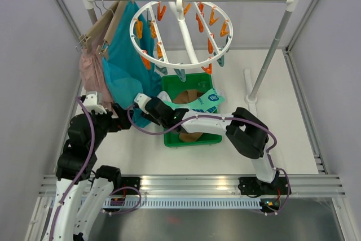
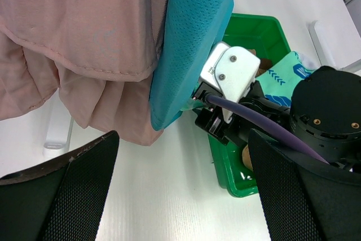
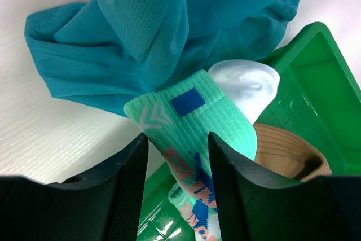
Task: Clip the socks to the hanger
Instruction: Pick up the sock from the bin.
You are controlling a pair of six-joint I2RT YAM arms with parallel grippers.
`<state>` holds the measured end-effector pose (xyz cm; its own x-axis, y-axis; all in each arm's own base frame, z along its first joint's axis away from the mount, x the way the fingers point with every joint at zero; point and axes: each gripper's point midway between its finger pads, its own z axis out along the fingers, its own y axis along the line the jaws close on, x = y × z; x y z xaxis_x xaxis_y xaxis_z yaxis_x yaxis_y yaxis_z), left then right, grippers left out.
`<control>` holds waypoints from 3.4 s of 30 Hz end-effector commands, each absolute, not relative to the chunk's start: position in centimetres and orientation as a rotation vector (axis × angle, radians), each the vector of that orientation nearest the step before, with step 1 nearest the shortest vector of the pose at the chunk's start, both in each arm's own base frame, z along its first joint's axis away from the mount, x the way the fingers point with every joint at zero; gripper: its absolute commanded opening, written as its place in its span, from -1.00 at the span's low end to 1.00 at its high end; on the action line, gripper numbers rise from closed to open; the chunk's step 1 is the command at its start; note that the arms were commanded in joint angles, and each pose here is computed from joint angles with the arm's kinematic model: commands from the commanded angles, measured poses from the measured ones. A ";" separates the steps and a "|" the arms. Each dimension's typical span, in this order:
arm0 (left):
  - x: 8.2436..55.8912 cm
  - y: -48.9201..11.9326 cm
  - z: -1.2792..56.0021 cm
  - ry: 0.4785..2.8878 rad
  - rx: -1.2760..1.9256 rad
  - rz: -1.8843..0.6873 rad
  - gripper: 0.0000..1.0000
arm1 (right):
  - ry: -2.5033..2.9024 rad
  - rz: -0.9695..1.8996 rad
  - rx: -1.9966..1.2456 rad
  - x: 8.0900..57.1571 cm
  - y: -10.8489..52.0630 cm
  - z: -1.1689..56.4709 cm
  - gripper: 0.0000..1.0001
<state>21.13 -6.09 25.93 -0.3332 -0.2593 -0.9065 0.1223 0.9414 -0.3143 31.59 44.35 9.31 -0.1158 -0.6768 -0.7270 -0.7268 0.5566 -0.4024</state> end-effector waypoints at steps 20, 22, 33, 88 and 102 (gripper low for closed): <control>21.0 -10.2 28.8 1.786 0.036 -0.632 0.95 | 1.792 0.292 -0.917 28.3 41.3 16.8 -0.99; 20.9 -10.9 29.5 1.761 0.059 -0.683 0.95 | 1.764 0.352 -0.861 27.4 40.5 19.3 -0.99; 20.6 -14.9 34.8 1.394 0.243 -0.942 0.96 | 1.701 0.653 -0.642 22.3 35.4 28.6 -1.00; 12.9 -23.2 45.5 0.931 0.782 -1.377 1.00 | 1.329 1.435 -0.409 14.0 34.4 47.0 -0.99; 14.0 -23.8 45.2 0.953 0.740 -1.387 0.11 | 1.339 1.418 -0.412 14.1 34.3 46.1 -0.99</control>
